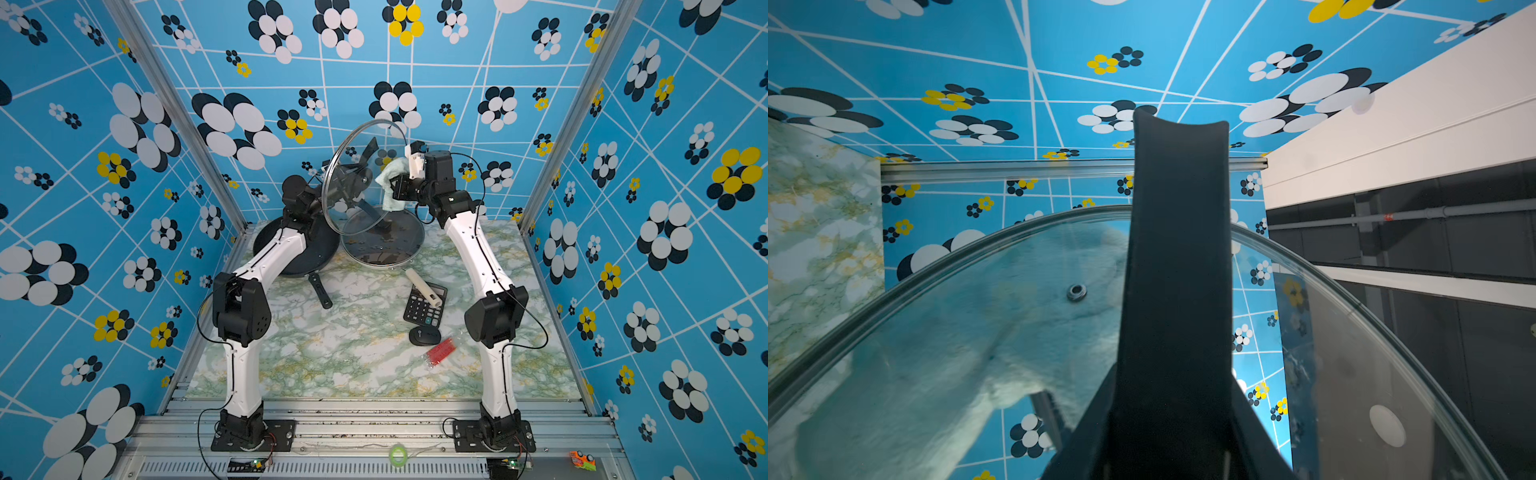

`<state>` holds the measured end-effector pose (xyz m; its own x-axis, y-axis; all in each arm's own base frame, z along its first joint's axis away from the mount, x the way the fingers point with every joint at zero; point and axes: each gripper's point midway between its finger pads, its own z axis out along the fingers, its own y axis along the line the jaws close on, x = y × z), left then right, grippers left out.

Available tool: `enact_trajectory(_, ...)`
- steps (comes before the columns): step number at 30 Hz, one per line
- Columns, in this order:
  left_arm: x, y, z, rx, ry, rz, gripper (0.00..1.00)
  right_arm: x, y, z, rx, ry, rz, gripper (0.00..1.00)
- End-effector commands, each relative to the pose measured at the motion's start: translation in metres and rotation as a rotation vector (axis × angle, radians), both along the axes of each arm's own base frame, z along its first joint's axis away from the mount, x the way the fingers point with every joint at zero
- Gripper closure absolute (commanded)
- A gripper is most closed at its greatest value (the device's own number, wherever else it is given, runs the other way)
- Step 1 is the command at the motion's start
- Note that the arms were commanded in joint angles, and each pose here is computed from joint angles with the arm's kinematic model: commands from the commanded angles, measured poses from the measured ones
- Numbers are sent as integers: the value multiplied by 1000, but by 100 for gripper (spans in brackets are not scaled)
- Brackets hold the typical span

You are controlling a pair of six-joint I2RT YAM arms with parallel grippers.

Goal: Wipe the pot lid with a cloth
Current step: Wipe the pot lid.

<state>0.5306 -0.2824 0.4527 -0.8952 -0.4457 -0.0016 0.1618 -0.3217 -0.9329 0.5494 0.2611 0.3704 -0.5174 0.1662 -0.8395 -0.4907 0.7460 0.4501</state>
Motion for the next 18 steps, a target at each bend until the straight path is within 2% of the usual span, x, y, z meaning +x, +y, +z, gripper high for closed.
enact_trajectory(1,-66,8,96,-135,-331,-62,100,-15,24,-33,28,73,59,100)
enact_trajectory(4,-55,13,96,-156,-313,-35,100,-41,51,-50,16,114,125,100)
enact_trajectory(7,-44,15,92,-154,-295,-1,100,-71,79,-48,36,108,180,100)
enact_trajectory(14,-19,14,73,-113,-239,63,100,-129,121,11,77,-6,334,100)
enact_trajectory(18,-15,5,60,-71,-212,53,100,-134,116,56,86,-119,328,100)
